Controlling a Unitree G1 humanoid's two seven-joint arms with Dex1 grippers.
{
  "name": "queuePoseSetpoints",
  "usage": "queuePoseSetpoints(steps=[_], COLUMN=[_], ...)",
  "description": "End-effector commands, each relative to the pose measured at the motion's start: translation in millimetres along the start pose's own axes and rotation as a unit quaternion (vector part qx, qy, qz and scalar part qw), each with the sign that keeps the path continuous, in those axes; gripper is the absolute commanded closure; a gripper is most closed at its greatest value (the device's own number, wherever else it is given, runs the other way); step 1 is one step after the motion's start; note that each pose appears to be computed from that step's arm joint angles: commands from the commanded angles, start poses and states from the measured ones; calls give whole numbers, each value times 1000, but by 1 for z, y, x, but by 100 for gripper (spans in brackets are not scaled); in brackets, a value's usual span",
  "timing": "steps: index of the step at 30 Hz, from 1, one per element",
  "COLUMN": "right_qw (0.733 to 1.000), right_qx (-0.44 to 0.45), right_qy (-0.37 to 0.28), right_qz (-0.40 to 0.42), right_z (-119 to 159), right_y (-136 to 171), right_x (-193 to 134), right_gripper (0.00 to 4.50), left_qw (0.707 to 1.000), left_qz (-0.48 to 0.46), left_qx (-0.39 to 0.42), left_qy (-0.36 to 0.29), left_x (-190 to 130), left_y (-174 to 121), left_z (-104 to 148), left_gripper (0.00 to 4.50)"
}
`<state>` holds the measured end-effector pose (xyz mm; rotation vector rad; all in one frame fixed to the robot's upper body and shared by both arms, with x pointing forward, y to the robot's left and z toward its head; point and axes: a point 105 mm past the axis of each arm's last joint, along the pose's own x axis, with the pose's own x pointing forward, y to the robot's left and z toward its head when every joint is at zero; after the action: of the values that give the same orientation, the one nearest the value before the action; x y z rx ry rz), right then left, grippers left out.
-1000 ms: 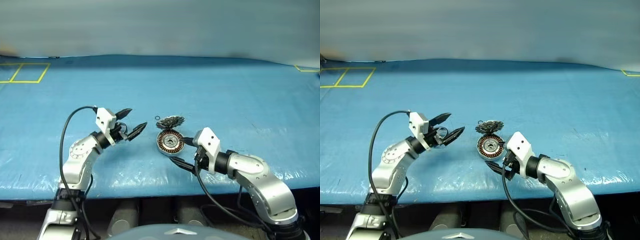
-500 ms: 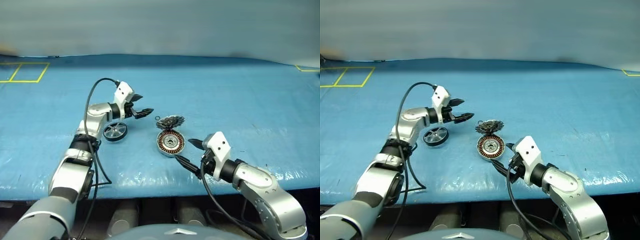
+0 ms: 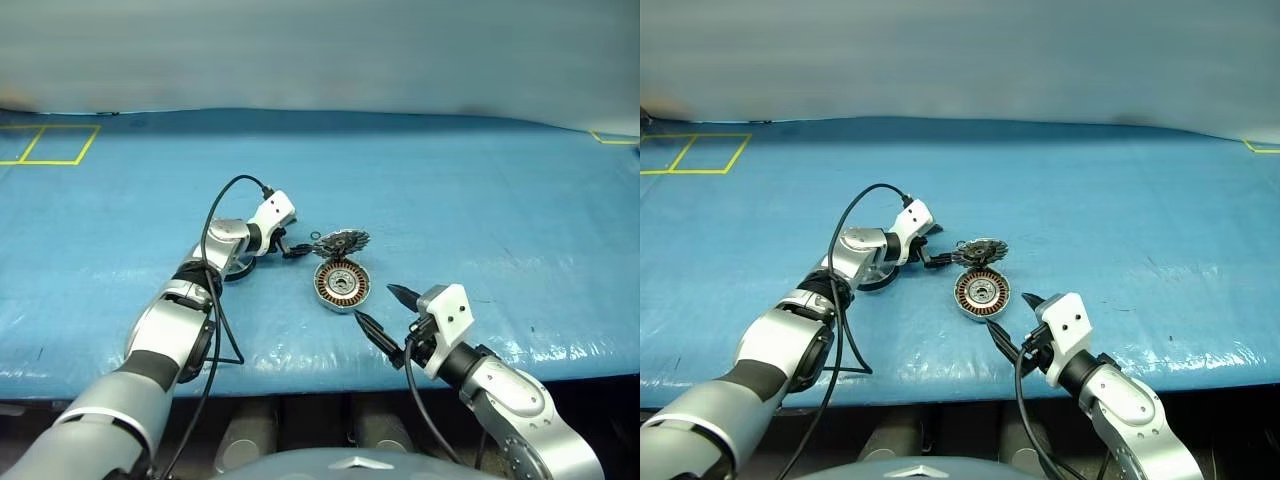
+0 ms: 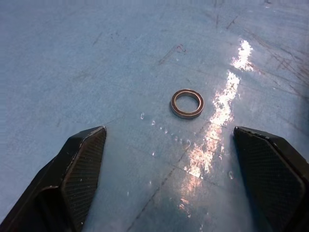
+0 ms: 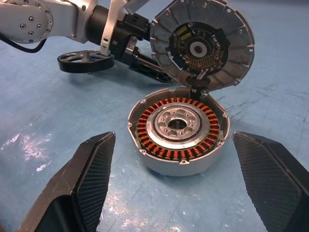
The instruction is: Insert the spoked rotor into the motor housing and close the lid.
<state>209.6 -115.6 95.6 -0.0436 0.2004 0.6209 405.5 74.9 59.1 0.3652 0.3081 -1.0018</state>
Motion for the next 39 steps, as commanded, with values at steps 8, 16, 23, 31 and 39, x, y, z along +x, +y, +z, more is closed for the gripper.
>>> queuePoseSetpoints(steps=[8,16,23,31,39], right_qw=[1000,999,998,998,998], right_qx=[-23,-32,-29,-31,-35], right_qy=[-10,3,8,11,15], right_qz=[-17,-38,-46,-51,-54], right_z=[8,5,3,2,1], right_y=[-4,-12,-12,-14,-15], right_x=[1,1,1,1,3], right_gripper=[41,41,36,36,36], left_qw=[1000,999,998,999,999], left_qz=[8,30,53,35,29], left_qx=[-11,-26,-36,-38,-46], left_qy=[-27,-29,-5,5,-1], left_x=[12,19,17,16,14], left_y=[-4,-7,-3,-7,-7], left_z=[13,9,-4,-8,-9], left_gripper=[0,0,126,220,339])
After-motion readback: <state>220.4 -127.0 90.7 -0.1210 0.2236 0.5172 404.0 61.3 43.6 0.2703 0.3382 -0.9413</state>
